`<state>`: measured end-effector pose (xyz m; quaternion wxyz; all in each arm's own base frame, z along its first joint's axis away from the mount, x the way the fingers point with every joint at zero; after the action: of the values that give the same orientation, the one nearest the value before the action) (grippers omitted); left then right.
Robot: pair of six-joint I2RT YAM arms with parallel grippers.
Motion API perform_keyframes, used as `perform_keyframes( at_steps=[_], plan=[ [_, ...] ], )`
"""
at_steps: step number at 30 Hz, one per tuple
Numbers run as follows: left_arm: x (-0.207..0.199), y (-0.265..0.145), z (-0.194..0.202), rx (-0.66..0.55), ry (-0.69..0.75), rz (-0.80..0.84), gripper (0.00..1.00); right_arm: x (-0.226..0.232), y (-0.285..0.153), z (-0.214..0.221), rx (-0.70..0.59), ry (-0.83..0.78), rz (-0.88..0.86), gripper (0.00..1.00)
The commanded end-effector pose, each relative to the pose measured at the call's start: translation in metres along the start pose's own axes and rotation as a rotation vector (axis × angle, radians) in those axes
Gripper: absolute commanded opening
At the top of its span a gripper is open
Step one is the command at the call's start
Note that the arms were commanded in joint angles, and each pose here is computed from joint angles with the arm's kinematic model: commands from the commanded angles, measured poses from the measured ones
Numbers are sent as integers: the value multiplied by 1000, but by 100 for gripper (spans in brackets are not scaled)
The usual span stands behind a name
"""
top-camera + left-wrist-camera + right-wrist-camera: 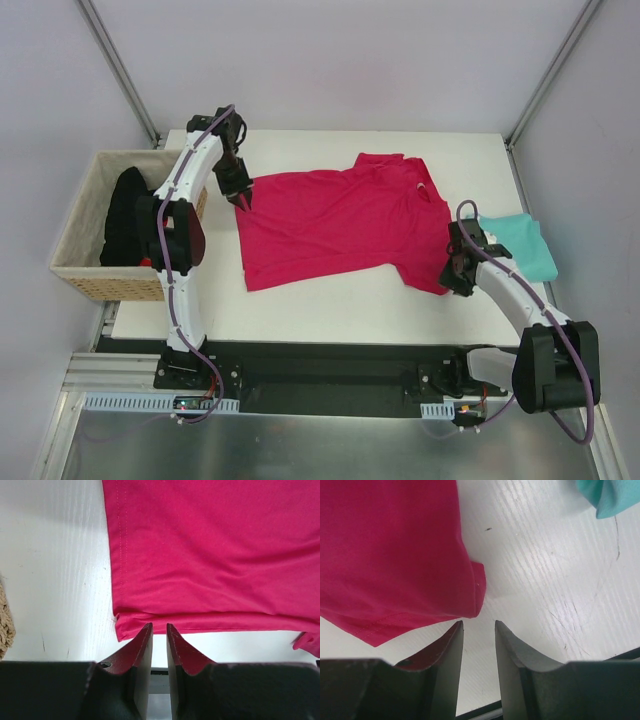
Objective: Fold and stack the t-shirts
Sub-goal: Flatten out the tshirt
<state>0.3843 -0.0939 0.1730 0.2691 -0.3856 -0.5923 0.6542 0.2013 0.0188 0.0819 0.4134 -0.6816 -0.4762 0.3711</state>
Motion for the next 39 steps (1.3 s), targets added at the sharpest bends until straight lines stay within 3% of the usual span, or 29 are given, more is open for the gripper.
perform_keyframes(
  at_steps=[1, 11, 29, 39],
  plan=[
    [9, -10, 10, -3, 11, -48, 17, 8, -1, -9, -57, 24, -46, 34],
    [19, -13, 16, -5, 8, -88, 16, 15, -9, -19, -83, 63, -83, 32],
    [20, -8, 16, 11, 22, -96, 16, -5, -44, -25, -121, 175, 8, 24],
    [24, -9, 16, -1, 24, -109, 17, 9, -16, -9, 30, 201, -12, 26]
  ],
)
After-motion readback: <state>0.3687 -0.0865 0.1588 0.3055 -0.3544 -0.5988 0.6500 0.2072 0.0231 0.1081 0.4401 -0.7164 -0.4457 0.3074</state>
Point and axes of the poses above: each gripper's point midway between its finger pads, its own y axis out along the fingers, its own x axis along the line the jaws close on, z = x × y, the point moved 4 cm from there along -y, back along the fingers, and after that the axes turned 14 degrees about -y, right-handed, at the moved point
